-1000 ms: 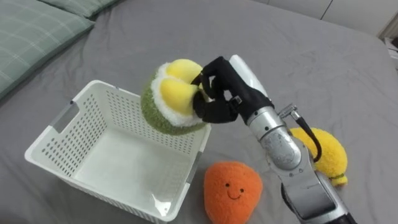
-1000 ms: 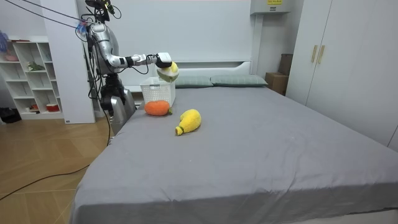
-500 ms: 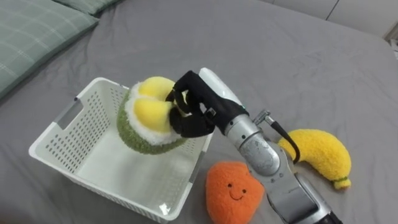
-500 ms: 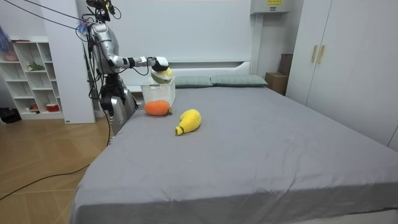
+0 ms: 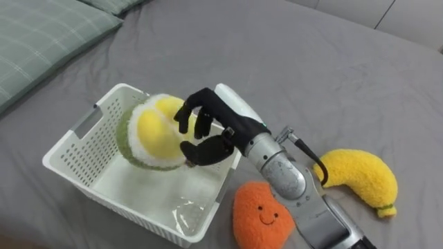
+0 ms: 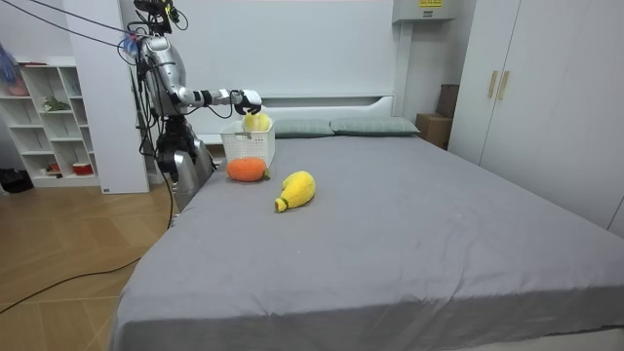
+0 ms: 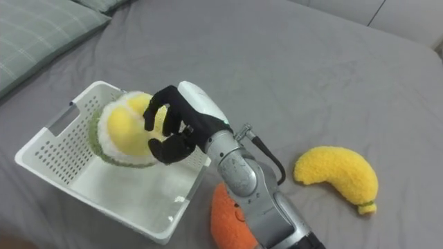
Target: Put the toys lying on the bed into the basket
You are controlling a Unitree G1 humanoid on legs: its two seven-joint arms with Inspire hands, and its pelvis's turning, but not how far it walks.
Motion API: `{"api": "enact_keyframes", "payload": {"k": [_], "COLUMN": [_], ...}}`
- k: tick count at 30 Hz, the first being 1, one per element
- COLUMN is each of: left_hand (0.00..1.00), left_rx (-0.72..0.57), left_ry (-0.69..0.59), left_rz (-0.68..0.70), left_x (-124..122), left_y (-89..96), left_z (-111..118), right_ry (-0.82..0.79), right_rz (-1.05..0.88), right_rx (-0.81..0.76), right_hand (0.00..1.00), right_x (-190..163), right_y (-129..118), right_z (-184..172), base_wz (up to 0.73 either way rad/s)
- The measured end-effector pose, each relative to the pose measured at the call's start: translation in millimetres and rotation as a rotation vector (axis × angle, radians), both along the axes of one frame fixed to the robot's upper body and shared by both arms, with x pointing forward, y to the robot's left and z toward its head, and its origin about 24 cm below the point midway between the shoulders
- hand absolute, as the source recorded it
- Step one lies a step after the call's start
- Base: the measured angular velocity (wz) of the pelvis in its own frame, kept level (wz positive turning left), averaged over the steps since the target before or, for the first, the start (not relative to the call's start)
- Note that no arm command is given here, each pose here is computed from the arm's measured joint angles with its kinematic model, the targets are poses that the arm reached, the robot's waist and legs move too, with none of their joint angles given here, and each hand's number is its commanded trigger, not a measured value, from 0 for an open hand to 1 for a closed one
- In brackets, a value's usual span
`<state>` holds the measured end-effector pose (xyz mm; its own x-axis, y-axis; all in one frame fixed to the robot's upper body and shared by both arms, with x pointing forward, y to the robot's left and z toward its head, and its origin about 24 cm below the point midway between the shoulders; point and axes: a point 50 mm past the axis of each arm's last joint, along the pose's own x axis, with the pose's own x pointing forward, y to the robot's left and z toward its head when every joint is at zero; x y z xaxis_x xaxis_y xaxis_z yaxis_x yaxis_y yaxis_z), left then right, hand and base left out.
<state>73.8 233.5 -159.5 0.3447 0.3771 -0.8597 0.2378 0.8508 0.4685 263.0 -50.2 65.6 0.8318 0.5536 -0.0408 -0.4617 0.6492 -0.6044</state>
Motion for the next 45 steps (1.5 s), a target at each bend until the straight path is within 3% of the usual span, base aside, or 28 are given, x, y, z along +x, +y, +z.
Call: {"api": "enact_keyframes", "payload": {"k": [22, 29, 38, 45], "left_hand": [0.00, 0.00, 0.00, 0.00], "left_rx": [0.012, 0.010, 0.008, 0.004], "left_ry": [-0.007, 0.002, 0.028, 0.044], "left_rz": [0.013, 0.065, 0.080, 0.092], "left_x": [0.5, -8.0, -22.0, -35.2], "left_y": [2.6, 6.7, 7.8, 9.6], "left_z": [0.8, 0.3, -1.2, -0.9], "right_ry": [-0.026, -0.099, -0.155, -0.118], "right_rz": [-0.062, -0.242, -0.359, -0.411], "right_rx": [0.010, 0.016, 0.041, -0.013], "right_hand": [0.00, 0.00, 0.00, 0.00], "right_x": [5.1, 19.6, 25.9, 20.5], "right_y": [-11.4, -48.2, -74.5, -95.8], "right_z": [2.4, 13.4, 21.9, 8.6], "base_wz": [0.00, 0.00, -0.01, -0.02]}}
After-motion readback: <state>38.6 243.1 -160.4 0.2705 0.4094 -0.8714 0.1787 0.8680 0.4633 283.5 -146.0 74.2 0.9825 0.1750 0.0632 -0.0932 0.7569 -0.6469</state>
